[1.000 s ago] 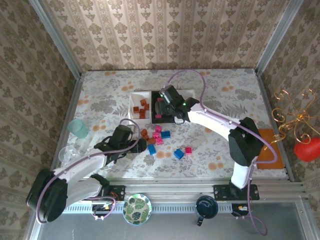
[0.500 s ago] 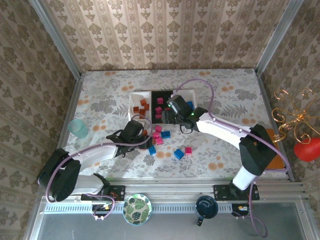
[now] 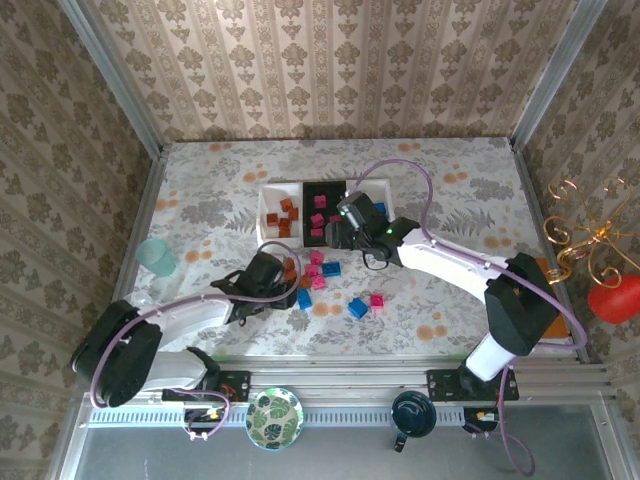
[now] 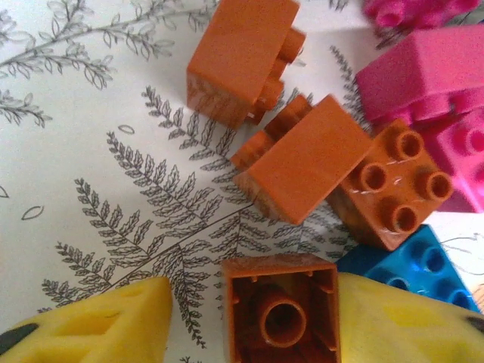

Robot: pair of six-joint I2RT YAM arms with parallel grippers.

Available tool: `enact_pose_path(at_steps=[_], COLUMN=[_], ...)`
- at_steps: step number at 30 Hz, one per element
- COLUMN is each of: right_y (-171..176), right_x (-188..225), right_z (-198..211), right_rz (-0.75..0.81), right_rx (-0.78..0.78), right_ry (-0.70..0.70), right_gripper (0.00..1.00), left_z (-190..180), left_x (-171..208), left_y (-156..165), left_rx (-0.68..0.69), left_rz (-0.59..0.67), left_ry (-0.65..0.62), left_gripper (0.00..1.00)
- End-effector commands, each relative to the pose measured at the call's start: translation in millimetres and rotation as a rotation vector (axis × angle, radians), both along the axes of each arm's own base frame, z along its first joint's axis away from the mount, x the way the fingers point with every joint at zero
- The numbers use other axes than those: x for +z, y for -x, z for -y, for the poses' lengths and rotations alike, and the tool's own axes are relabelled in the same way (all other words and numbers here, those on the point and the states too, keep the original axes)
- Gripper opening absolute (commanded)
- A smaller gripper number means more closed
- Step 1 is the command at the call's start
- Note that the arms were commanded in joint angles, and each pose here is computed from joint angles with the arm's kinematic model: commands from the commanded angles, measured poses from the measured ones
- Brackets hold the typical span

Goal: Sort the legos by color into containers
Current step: Pick up the lego from the center of the table.

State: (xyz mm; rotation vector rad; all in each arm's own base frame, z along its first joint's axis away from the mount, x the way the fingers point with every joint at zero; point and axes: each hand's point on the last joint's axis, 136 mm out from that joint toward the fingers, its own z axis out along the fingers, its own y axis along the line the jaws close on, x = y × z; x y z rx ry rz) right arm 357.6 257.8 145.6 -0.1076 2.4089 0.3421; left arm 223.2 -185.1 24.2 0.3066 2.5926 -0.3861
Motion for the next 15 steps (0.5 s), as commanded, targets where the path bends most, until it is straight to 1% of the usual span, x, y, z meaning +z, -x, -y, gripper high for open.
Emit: enact_pose_path(at_steps=[1,4,7,8,10,12,13,15], right_y=[1.6,3.1,3.0,3.0,3.0,2.6,2.4,2.8], right_x=[13.7,14.7,14.5,13.8,13.5,12.8,11.7,10.4], right_z=[9.8,11.7,11.8,12.0,10.8,10.3,10.3,10.6], right_rz=[0.036,0.041,0.044,0.043,0.043,0.043,0.043,0.040], right_rx=[-0.037,-0.038,-0.040,-0.040,-0.038,-0.038,-0.038,-0.039], right_ry=[-0.010,-0.012,-0.016,-0.016,-0.019,-0.021,-0.020,-0.018], right_gripper=[0.66,0.66,0.66,0.66,0.66,0.66,0.66,0.66], left_z=[-9.7,-23.1,-35.3,-37.0,-36.4,-33.2,-31.7,-27.9], left_x=[-6.2,-3.6,1.9,2.4,4.2,5.9,5.3,4.5], left_y=[2.1,5.1,8.0,8.9,9.8,8.5,7.7,4.5], left_rx=[0.047,0.092,0.126,0.128,0.120,0.109,0.106,0.101], left_rz=[-0.015,-0.008,0.009,0.010,0.011,0.018,0.018,0.022], left_ry=[-0.028,-0.041,-0.036,-0.029,-0.006,0.006,0.010,0.017], left_gripper=[0.52,0.48,0.47,0.50,0.65,0.76,0.78,0.79])
